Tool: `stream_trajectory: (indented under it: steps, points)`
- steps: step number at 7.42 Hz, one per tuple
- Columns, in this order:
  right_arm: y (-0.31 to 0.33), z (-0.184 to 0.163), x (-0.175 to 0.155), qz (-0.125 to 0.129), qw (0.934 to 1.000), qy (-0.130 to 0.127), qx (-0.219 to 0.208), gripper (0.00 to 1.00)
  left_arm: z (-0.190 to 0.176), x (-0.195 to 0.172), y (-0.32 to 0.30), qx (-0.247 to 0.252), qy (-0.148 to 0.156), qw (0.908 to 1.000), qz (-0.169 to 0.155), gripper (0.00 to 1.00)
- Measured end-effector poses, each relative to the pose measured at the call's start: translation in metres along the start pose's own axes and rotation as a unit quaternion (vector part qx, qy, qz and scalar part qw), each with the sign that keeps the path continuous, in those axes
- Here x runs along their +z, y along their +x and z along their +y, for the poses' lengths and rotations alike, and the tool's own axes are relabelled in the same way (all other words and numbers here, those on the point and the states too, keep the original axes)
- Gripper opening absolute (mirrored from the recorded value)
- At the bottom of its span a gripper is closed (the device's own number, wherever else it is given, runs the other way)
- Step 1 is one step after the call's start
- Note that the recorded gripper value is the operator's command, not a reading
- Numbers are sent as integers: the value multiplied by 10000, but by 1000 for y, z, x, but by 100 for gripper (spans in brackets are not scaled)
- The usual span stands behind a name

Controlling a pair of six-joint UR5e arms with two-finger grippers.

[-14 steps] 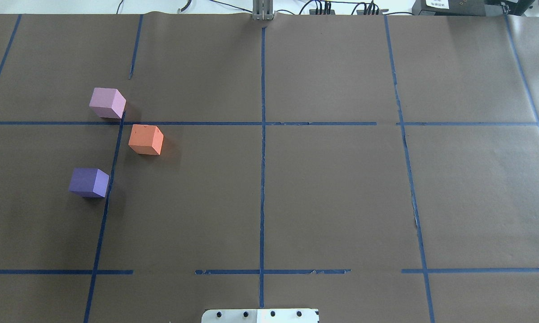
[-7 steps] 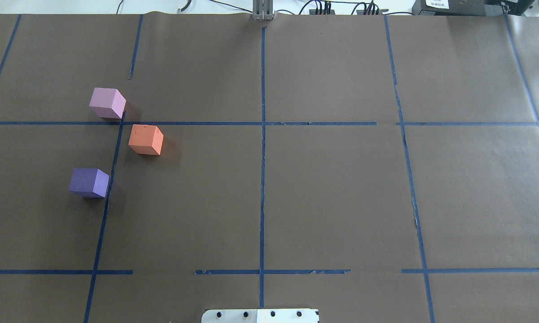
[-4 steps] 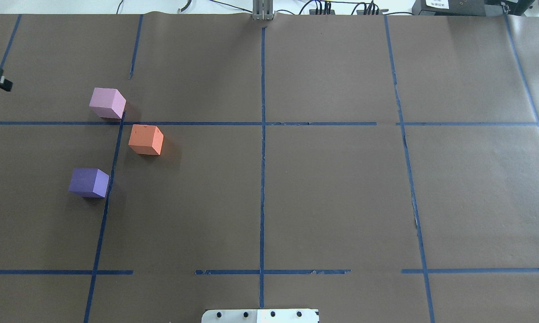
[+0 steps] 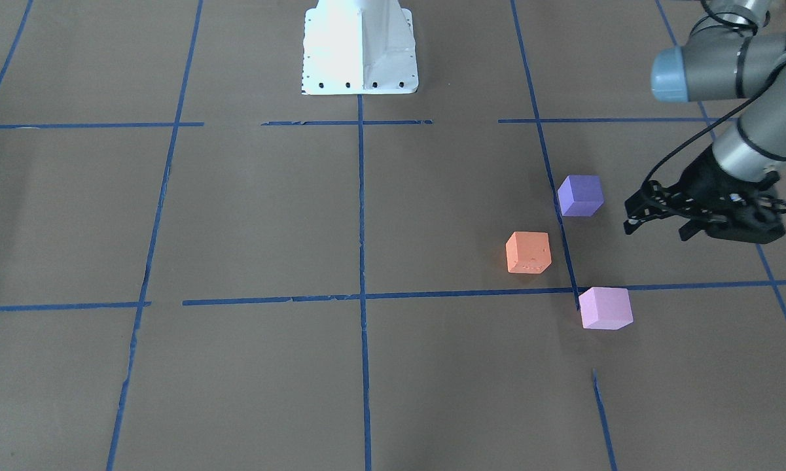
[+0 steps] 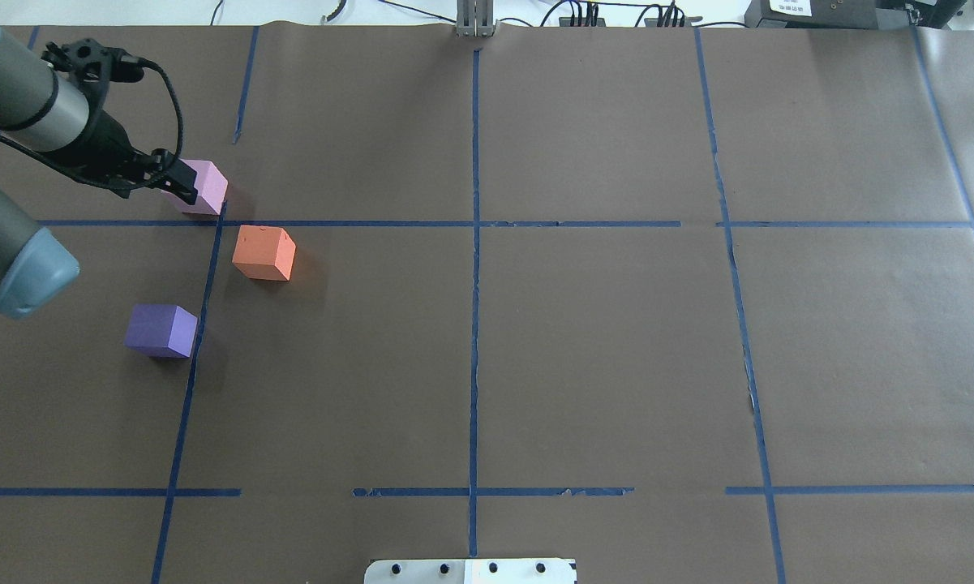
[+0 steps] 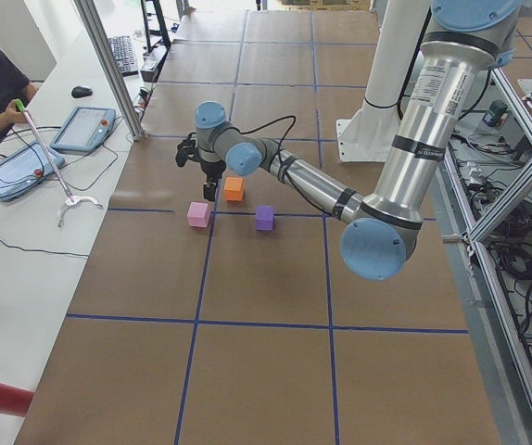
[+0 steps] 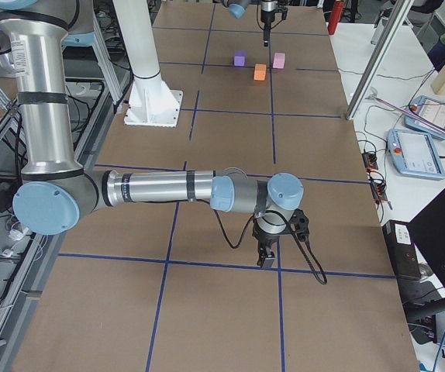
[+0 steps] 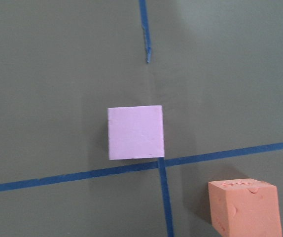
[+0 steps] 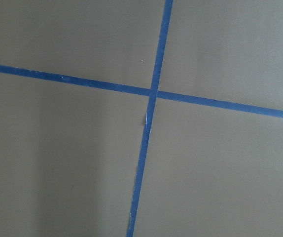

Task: Arrange blocks in a line
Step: 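Move the left gripper down toward the orange cube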

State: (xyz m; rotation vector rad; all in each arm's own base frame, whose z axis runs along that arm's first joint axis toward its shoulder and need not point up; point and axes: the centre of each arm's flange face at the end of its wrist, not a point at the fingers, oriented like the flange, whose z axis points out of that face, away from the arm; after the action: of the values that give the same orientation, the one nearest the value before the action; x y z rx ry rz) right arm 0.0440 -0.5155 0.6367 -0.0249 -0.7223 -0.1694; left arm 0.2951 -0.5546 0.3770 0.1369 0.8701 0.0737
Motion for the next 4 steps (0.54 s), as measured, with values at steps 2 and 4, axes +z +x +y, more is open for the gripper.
stream_trajectory:
  steps: [2, 4]
  points:
    - [0, 0, 0, 0, 10000, 0, 0, 100, 2, 27, 40, -213, -88, 9997, 97, 100]
    - [0, 0, 0, 0, 10000, 0, 0, 100, -2, 49, 58, -179, -149, 9996, 154, 100]
